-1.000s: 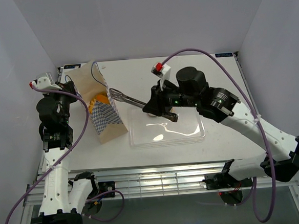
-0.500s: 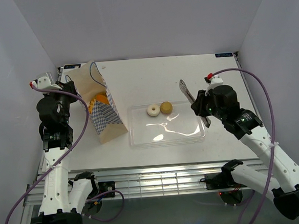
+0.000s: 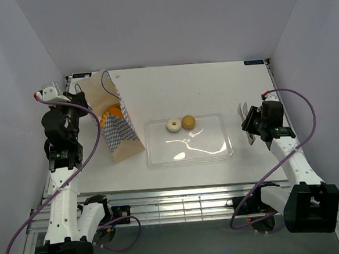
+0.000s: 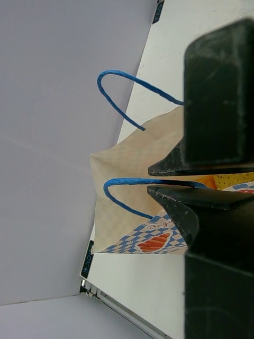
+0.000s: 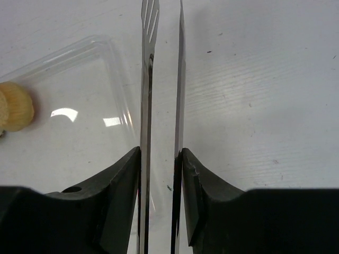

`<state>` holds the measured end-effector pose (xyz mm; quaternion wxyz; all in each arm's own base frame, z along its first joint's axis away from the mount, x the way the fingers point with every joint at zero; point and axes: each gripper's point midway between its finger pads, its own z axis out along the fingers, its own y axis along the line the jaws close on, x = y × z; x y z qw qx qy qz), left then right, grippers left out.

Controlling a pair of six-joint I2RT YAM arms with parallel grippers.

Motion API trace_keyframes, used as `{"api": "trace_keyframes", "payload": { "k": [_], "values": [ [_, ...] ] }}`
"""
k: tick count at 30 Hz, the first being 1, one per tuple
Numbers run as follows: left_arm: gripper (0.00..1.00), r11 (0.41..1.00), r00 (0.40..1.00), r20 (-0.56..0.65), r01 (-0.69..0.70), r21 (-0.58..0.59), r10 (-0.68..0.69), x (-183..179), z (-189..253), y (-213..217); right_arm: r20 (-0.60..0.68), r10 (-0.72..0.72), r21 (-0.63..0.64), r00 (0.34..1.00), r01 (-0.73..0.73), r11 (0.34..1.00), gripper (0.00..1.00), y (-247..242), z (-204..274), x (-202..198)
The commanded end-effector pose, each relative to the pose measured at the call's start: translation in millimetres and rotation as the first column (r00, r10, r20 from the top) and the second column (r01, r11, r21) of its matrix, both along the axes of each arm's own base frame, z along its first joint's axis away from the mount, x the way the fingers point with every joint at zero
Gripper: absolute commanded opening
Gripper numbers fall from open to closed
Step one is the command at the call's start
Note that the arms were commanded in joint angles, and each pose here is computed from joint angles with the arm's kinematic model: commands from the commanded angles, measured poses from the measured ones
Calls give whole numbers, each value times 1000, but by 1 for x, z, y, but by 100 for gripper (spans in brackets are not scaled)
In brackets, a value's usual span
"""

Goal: Place the fake bread into the paper bag

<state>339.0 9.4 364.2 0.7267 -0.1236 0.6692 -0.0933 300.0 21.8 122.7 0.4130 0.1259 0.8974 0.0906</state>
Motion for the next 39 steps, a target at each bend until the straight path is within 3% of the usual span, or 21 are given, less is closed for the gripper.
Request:
{"api": "trace_keyframes", "payload": {
  "k": [1,10,24,30,39],
  "values": [
    [24,1000,1000,17,-11,6,11,-5,7,3,91,1,-4,996,-1,1000,42,-6,4,32],
    [25,1000,1000,18,-13,10,13,-6,9,3,26,-29,-31,999,30,999,55,-15,-21,52],
    [27,999,999,18,-50,12,50,-7,11,10,-87,-69,-62,994,64,996,55,-28,-58,67],
    [41,999,999,20,-43,14,43,-8,12,8,-118,-63,-61,991,56,997,58,-28,-68,70],
    [47,999,999,17,-44,12,44,-7,11,9,-150,-47,-43,988,41,998,62,-24,-72,71]
  ]
}}
